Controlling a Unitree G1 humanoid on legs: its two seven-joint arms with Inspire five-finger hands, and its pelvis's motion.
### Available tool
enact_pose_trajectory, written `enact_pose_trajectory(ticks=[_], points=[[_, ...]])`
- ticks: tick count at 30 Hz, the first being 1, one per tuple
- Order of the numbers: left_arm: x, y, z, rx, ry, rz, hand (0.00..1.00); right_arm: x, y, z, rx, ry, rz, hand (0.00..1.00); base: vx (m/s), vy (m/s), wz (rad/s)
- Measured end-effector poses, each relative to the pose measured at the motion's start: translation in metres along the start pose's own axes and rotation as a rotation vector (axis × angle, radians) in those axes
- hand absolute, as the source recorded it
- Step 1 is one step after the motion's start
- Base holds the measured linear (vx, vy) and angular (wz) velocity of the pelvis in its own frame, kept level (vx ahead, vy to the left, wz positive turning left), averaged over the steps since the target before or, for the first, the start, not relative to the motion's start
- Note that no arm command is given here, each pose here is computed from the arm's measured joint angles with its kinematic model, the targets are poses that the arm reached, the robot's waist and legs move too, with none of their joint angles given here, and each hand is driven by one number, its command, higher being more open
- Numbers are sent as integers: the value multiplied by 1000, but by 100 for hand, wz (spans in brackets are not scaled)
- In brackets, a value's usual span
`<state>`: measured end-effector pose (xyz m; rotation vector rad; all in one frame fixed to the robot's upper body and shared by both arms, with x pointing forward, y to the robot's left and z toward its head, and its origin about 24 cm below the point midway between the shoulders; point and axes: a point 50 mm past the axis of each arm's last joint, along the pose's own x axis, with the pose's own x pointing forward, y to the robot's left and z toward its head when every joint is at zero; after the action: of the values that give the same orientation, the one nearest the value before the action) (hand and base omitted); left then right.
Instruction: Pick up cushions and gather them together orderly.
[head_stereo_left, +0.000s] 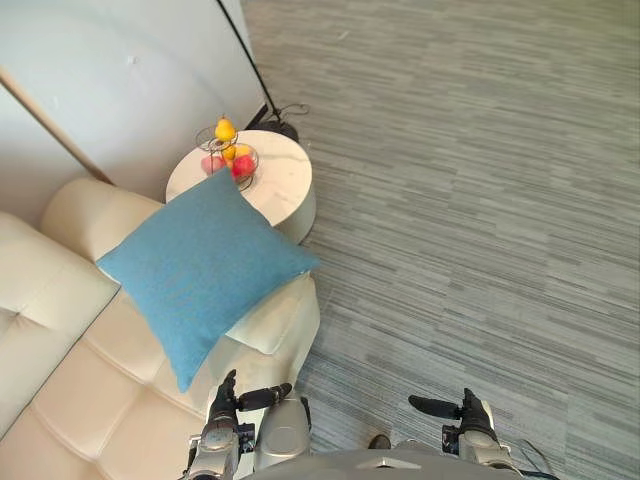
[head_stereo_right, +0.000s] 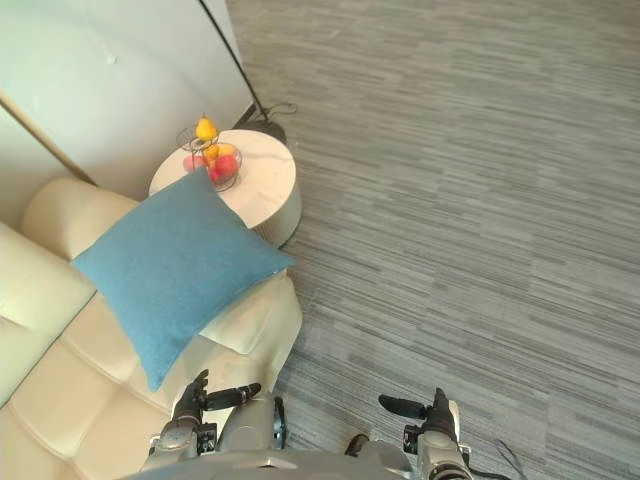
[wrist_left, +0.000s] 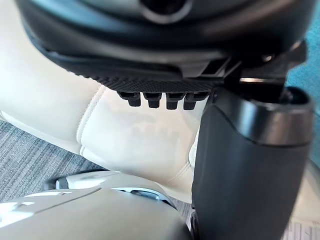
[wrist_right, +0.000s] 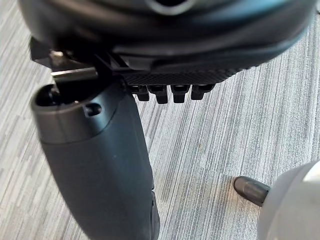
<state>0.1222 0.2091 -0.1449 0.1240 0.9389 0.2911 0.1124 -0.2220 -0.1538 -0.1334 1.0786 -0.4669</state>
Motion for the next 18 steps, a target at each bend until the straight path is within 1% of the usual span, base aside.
enact_pose_trajectory(ticks=[2,4,7,10,13,18], points=[[1,1,1,6,0,0,100,-2,4,-6,12,21,5,100,273,83,83],[2,9,0,11,8,21,100,-4,11,-5,20,21,23,100,262,93,57],[1,9,-8,18,42,24,100,-4,13,-6,22,26,29,100,259,171,65],[1,12,-7,32,38,29,100,-6,14,-12,30,41,41,100,181,76,119],[1,11,-8,28,42,33,100,-5,15,-8,27,26,45,100,113,-69,109],[1,13,-8,32,43,46,100,-6,13,-13,66,42,43,100,52,-209,140]])
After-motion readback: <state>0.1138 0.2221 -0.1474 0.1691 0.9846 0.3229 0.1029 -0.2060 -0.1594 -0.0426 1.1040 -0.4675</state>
